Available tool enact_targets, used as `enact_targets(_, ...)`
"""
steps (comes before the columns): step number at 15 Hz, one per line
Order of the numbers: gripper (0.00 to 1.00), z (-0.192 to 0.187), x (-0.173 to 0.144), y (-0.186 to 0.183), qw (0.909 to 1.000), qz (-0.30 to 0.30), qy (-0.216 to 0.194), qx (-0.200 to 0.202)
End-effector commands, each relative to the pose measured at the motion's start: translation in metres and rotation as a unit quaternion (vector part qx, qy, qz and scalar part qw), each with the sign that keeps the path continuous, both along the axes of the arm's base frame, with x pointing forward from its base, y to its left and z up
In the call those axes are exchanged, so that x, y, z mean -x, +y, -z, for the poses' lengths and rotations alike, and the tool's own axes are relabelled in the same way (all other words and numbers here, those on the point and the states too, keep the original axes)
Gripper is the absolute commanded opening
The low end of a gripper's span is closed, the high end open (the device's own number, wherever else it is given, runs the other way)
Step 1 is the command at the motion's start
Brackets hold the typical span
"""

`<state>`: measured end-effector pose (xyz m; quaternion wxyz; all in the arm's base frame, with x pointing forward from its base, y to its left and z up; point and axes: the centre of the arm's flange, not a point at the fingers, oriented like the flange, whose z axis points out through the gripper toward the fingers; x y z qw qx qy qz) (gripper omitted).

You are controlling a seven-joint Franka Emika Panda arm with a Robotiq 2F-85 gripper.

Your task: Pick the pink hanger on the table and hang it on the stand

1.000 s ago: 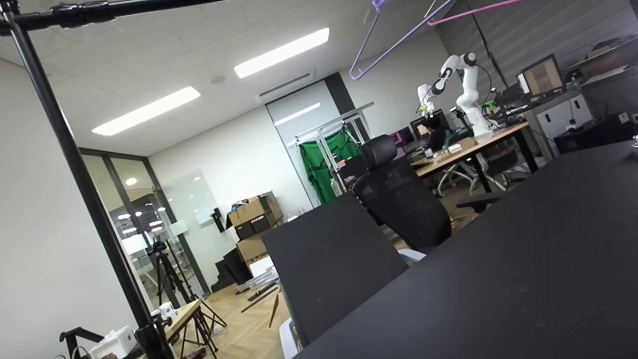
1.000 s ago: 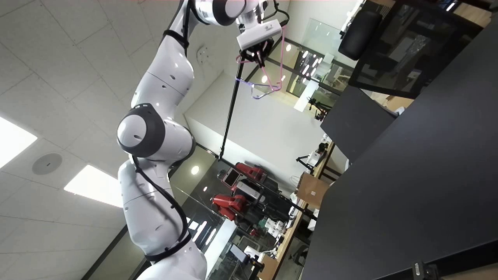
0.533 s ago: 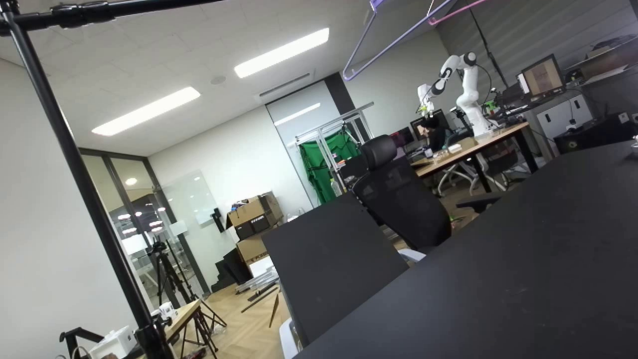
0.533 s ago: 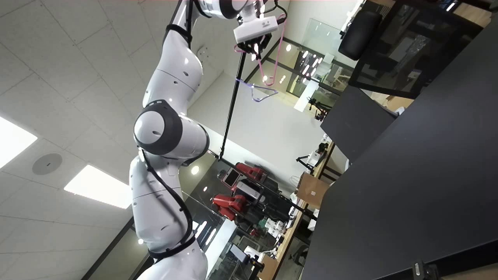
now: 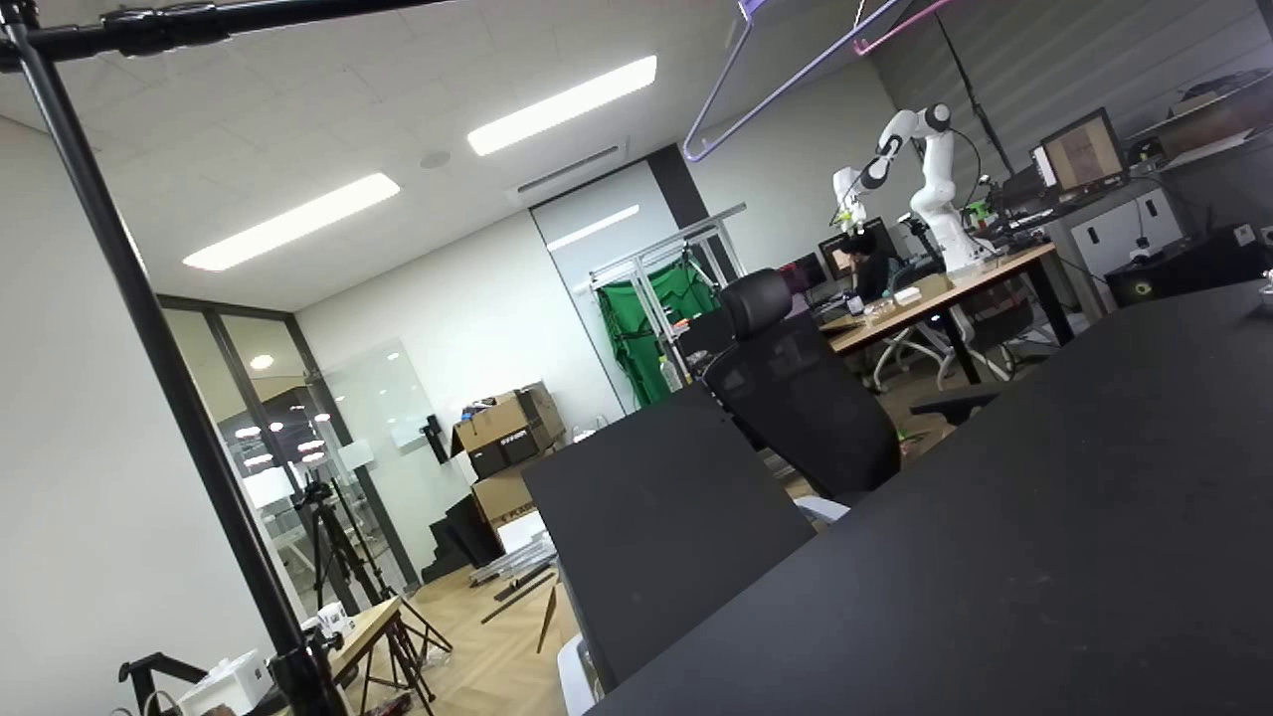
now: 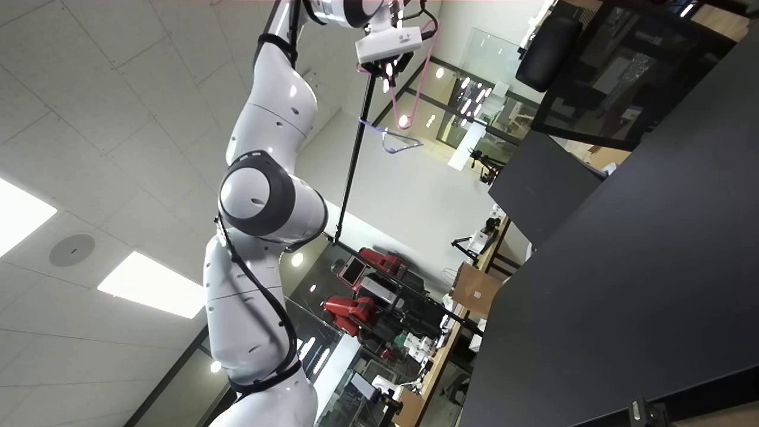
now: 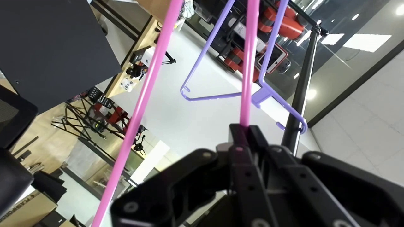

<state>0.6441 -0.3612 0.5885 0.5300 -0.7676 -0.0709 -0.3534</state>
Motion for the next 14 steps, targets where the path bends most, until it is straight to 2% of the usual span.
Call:
enact_targets(1,0.02,-0.0229,-0.0253,-0.0213,0.9997,0.014,0.019,-0.011)
enact_targets(6,0.02,-0.0277,-0.0229,-0.0273,0.9962,0.053,0.067,0.018)
enact_targets(12,0.02,-0.0321,-0.0205,-0.0279,0.9924,0.059,0.101,0.038)
enact_targets(13,0.33,-0.0319,-0.0205,-0.0275,0.9917,0.062,0.106,0.037)
enact_targets(14,0.34,-0.0313,-0.0205,-0.0280,0.9914,0.061,0.109,0.040)
